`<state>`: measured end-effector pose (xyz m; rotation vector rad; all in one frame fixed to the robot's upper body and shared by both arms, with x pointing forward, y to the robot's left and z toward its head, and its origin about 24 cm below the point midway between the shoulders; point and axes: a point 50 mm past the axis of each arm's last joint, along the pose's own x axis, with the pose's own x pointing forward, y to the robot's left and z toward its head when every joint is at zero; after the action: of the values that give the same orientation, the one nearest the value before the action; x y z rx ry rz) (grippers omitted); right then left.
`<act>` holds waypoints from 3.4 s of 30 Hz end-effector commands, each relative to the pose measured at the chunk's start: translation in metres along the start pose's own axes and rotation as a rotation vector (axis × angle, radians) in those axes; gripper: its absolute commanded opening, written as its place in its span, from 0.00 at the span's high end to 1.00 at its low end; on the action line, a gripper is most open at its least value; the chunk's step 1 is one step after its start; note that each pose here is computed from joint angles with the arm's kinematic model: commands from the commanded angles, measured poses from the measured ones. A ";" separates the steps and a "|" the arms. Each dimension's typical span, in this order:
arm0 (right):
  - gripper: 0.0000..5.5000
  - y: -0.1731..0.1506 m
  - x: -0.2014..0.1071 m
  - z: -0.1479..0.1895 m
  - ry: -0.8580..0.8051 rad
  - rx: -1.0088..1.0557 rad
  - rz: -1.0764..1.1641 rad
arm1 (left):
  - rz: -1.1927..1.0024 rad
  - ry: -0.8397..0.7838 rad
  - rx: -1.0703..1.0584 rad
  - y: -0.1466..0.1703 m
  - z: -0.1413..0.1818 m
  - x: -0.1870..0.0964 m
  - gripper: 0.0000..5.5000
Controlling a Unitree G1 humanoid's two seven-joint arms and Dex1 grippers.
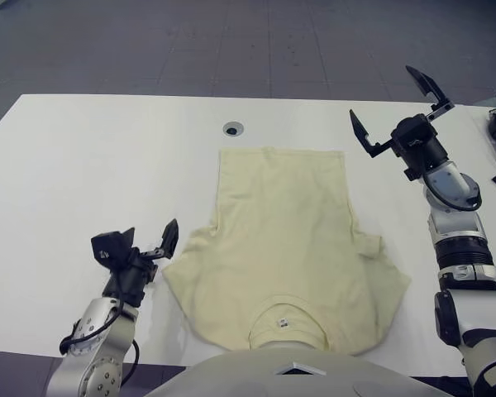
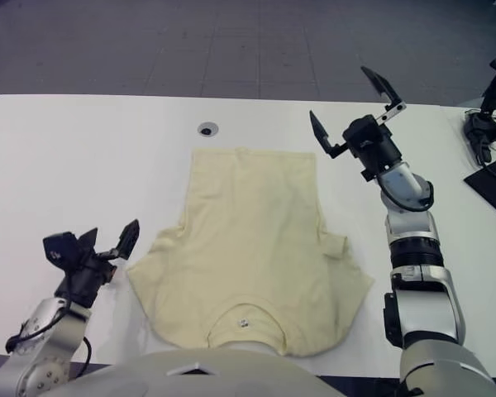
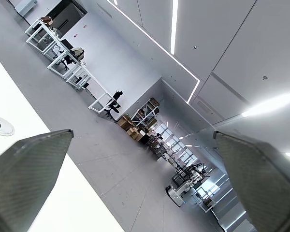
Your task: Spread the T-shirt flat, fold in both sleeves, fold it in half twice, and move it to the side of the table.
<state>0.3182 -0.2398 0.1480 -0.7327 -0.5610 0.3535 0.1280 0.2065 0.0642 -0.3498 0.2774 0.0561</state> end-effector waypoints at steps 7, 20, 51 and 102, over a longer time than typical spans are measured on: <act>0.02 -0.009 -0.001 0.007 -0.009 -0.027 -0.009 | -0.027 0.136 -0.202 -0.006 -0.031 -0.038 0.02; 0.02 -0.008 0.001 0.010 -0.008 -0.030 -0.004 | -0.030 0.176 -0.275 -0.009 -0.035 -0.037 0.32; 0.02 0.001 -0.006 0.005 0.030 -0.021 0.006 | -0.063 0.101 -0.215 -0.011 -0.028 -0.032 1.00; 0.02 0.016 0.000 0.000 0.036 0.035 0.047 | -1.202 0.119 0.628 -0.068 -0.017 0.001 0.95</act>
<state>0.3147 -0.2314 0.1330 -0.7195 -0.4904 0.3810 0.1323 0.1367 0.0697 0.1423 0.1510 -1.1982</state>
